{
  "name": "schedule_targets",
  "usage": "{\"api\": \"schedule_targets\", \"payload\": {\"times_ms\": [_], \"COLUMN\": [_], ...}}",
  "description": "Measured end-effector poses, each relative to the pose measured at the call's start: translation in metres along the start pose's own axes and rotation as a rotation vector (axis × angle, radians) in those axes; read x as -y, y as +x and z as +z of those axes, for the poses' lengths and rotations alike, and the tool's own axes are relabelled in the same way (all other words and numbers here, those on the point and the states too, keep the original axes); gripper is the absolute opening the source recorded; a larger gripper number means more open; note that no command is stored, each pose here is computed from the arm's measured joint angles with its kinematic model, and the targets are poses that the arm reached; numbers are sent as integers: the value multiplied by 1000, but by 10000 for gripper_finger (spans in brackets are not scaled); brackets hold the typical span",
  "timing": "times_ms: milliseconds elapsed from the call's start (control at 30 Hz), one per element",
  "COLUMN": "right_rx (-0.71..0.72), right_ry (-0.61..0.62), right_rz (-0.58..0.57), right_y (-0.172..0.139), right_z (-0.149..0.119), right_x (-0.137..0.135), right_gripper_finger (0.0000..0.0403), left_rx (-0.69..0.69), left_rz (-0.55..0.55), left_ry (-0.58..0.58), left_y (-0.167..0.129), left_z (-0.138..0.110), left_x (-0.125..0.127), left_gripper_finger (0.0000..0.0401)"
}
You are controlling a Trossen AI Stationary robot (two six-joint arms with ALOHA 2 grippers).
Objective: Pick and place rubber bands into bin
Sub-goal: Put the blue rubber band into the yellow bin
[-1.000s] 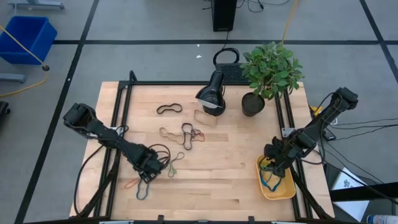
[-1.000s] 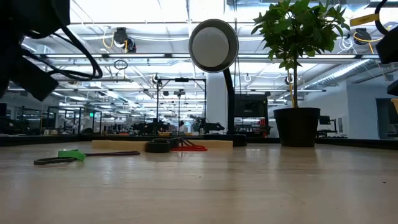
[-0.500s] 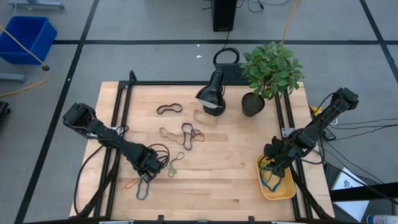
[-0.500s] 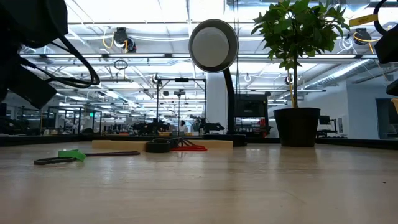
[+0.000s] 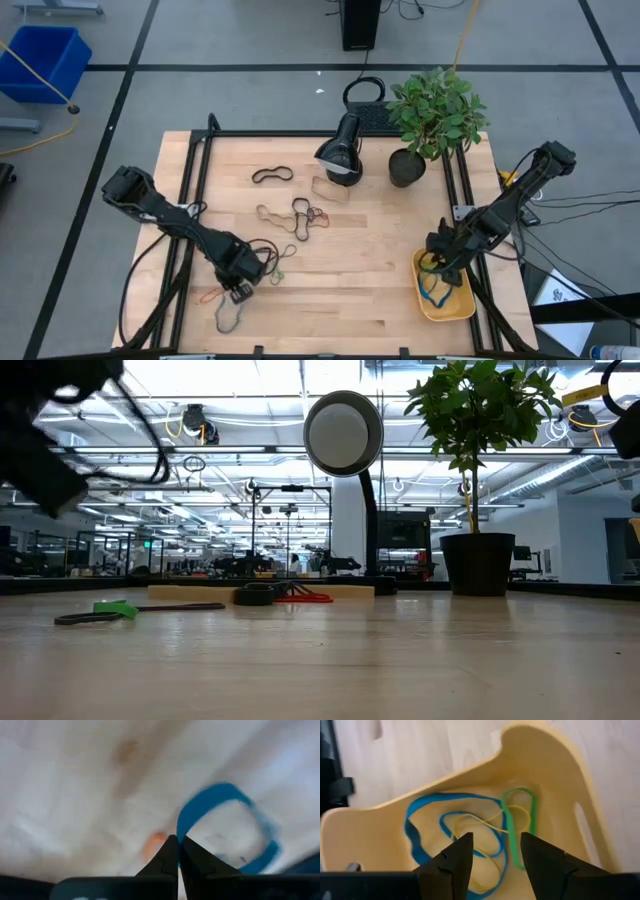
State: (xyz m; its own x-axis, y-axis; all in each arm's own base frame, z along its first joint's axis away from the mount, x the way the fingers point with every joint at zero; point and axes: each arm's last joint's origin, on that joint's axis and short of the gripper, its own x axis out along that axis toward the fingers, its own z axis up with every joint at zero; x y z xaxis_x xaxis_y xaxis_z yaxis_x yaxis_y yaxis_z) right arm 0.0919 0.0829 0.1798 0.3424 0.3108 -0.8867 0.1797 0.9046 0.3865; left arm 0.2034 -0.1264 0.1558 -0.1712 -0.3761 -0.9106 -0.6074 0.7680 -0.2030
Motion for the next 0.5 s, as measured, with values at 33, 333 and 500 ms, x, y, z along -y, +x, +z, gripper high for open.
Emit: {"api": "schedule_targets", "payload": {"times_ms": [33, 333, 500], "right_rx": [5, 119, 285], "right_ry": [0, -25, -102], "right_rz": [9, 169, 283], "right_y": [-1, -15, -24], "right_z": [0, 4, 12], "right_x": [0, -6, -15], "right_gripper_finger": [161, 158, 162], "left_rx": [7, 143, 290], "left_rz": [-20, -119, -137], "left_ry": [17, 129, 175], "left_y": [-4, -40, -61], "left_z": [0, 3, 8], "left_x": [5, 38, 50], "left_gripper_finger": [5, 5, 5]}}
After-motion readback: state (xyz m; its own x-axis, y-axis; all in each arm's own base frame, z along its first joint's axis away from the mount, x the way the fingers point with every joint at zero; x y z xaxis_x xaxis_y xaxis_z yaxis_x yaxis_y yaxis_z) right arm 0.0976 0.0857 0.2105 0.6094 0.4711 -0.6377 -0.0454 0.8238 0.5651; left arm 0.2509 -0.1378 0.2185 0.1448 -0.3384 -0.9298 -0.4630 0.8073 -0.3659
